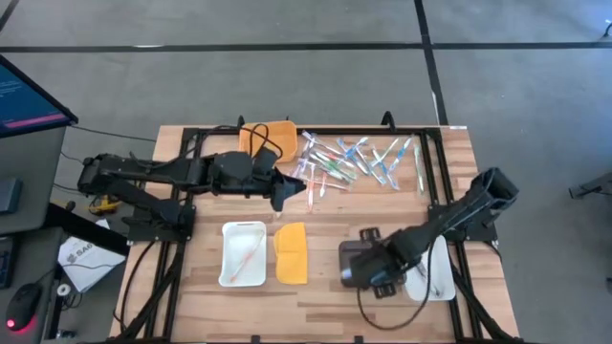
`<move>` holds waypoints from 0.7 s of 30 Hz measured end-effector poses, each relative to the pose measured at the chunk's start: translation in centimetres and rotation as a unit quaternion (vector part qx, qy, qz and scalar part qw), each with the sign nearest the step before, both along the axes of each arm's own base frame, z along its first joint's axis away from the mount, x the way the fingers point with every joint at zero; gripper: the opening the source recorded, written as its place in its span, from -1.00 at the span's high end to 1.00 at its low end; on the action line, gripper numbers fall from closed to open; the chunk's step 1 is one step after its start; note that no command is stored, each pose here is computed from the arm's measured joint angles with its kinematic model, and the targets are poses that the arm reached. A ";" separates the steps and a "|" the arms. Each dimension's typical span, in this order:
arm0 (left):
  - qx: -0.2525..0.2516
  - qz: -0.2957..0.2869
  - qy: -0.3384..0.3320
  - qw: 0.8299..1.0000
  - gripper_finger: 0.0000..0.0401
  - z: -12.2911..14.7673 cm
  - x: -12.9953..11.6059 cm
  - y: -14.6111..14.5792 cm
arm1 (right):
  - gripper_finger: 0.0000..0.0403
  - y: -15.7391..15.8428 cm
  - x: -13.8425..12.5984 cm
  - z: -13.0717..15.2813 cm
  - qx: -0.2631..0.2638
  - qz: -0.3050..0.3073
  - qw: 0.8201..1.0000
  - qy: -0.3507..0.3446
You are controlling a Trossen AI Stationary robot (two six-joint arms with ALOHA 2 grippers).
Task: Pick & Place Toothbrushes
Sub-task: Put the blue toothbrush into the black bin
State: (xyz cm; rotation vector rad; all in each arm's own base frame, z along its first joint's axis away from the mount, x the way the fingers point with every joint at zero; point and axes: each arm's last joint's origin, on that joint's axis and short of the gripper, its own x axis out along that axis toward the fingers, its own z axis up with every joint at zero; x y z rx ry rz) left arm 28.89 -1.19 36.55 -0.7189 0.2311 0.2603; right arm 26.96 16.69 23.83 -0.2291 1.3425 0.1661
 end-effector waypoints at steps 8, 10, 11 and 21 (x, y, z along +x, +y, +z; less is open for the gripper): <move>-0.013 0.002 -0.013 1.000 0.46 0.2 0.0 -0.7 | 0.96 0.6 0.1 -2.8 -0.056 0.093 0.992 0.070; -0.013 -0.001 -0.015 1.000 0.46 0.2 0.0 -0.9 | 0.96 0.3 0.2 -3.1 -0.057 0.086 0.992 0.074; -0.015 -0.002 -0.016 1.000 0.46 0.2 0.0 -0.9 | 0.96 0.1 0.3 -3.2 -0.056 0.078 0.993 0.074; -0.019 0.001 -0.024 1.000 0.46 0.4 0.0 -1.1 | 0.96 -1.0 1.5 -3.5 -0.040 0.046 0.997 0.049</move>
